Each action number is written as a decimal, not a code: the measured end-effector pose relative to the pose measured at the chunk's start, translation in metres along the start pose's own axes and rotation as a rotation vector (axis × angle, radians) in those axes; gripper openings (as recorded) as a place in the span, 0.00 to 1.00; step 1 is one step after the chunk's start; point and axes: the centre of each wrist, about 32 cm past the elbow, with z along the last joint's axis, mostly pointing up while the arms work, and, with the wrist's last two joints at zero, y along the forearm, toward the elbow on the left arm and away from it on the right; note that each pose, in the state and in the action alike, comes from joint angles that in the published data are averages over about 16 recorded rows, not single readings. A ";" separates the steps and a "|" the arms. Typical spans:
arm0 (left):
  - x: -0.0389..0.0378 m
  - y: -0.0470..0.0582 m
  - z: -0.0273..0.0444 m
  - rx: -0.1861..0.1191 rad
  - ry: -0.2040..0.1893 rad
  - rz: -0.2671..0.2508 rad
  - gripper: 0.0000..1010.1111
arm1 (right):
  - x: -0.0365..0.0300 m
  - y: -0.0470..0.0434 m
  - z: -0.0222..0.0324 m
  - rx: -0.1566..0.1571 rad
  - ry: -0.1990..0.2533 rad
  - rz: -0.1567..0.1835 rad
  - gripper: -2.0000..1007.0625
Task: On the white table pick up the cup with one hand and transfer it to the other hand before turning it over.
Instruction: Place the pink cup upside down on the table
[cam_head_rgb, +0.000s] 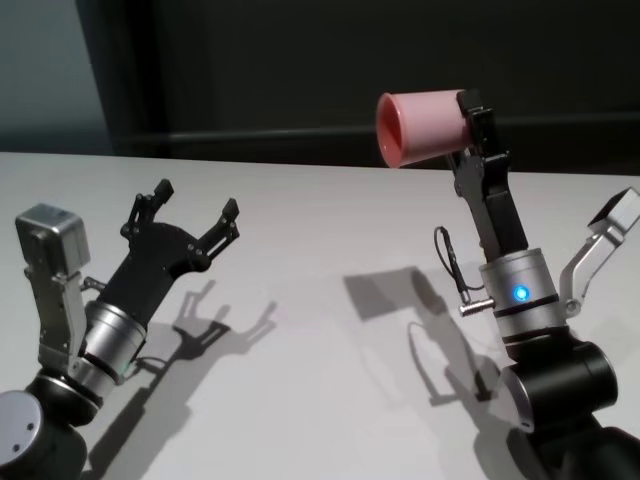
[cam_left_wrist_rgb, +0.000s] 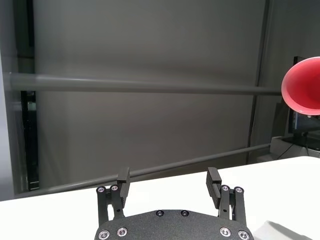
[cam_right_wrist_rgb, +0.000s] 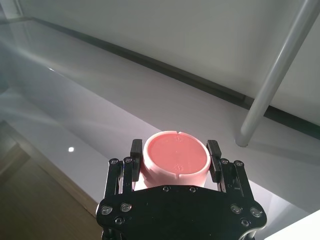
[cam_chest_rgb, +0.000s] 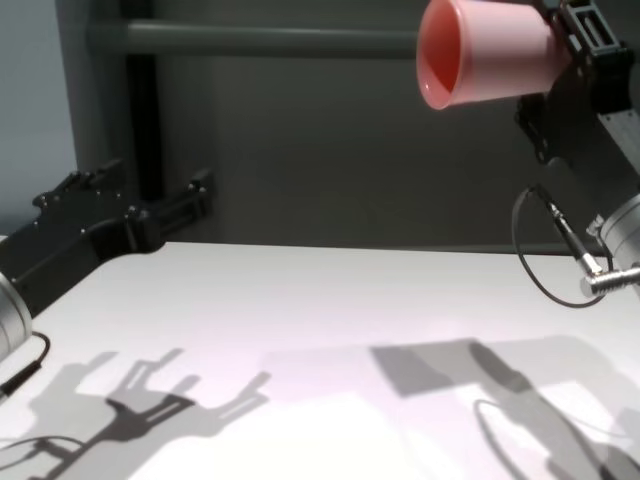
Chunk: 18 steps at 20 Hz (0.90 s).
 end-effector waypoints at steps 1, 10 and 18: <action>-0.0016 0.002 -0.0019 0.001 0.004 0.015 0.99 | 0.0000 0.0000 0.0000 0.000 0.000 0.000 0.75; -0.0140 0.020 -0.0171 -0.005 0.056 0.114 0.99 | 0.0000 0.0000 0.0000 0.000 0.000 0.000 0.75; -0.0187 0.029 -0.0263 -0.021 0.101 0.161 0.99 | 0.0000 0.0000 0.0000 0.000 0.000 0.000 0.75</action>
